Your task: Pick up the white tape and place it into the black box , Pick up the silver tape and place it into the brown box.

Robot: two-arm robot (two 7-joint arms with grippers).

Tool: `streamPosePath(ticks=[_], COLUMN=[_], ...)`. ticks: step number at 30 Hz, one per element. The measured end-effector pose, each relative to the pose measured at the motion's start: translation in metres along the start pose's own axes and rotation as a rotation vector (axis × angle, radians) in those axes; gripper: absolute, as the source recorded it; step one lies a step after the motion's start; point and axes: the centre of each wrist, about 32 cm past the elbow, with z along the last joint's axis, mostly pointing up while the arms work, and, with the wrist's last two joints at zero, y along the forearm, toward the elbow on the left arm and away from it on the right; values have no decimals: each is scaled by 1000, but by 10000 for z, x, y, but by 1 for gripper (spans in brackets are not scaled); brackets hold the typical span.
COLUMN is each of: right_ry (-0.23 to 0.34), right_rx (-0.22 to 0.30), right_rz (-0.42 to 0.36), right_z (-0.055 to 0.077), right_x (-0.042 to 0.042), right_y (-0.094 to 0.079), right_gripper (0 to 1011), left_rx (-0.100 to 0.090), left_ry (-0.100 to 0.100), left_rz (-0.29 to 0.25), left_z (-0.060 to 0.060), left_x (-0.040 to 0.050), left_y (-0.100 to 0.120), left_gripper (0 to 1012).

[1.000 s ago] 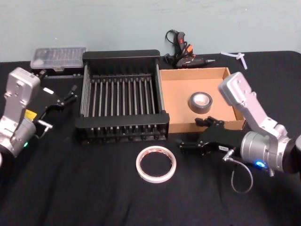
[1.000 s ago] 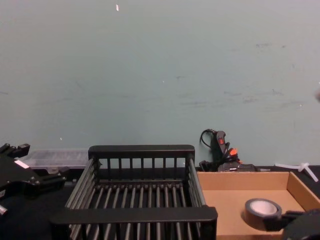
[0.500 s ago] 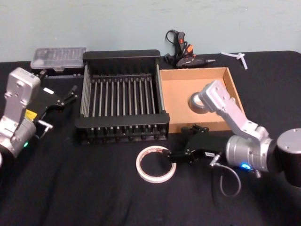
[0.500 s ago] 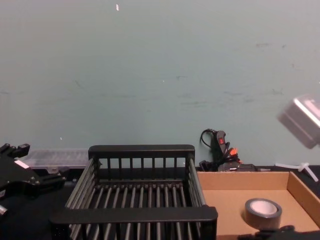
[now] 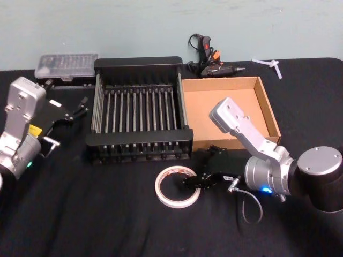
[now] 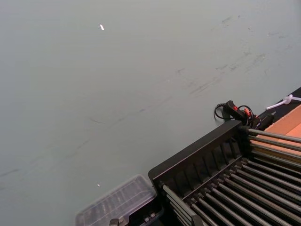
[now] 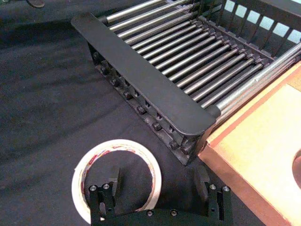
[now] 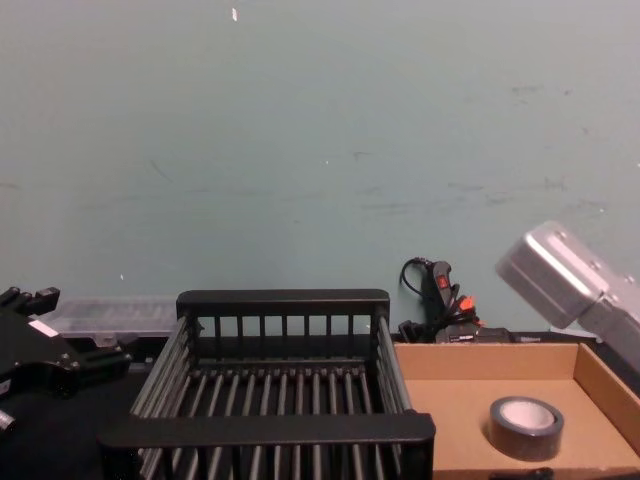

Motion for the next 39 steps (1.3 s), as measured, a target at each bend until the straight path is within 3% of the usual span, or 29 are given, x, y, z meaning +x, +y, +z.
streamPosePath(ticks=[15, 39], right_ry=[5, 1], right_rx=[-32, -42], right_rz=[24, 11], right_z=[-24, -51], right_x=[-28, -36], right_y=[128, 152], right_gripper=[1002, 1002], left_rx=[0, 0], left_ry=[0, 0], left_rz=[0, 0], left_z=[0, 0], left_x=[0, 0], left_y=[0, 0], left_gripper=[1001, 1002])
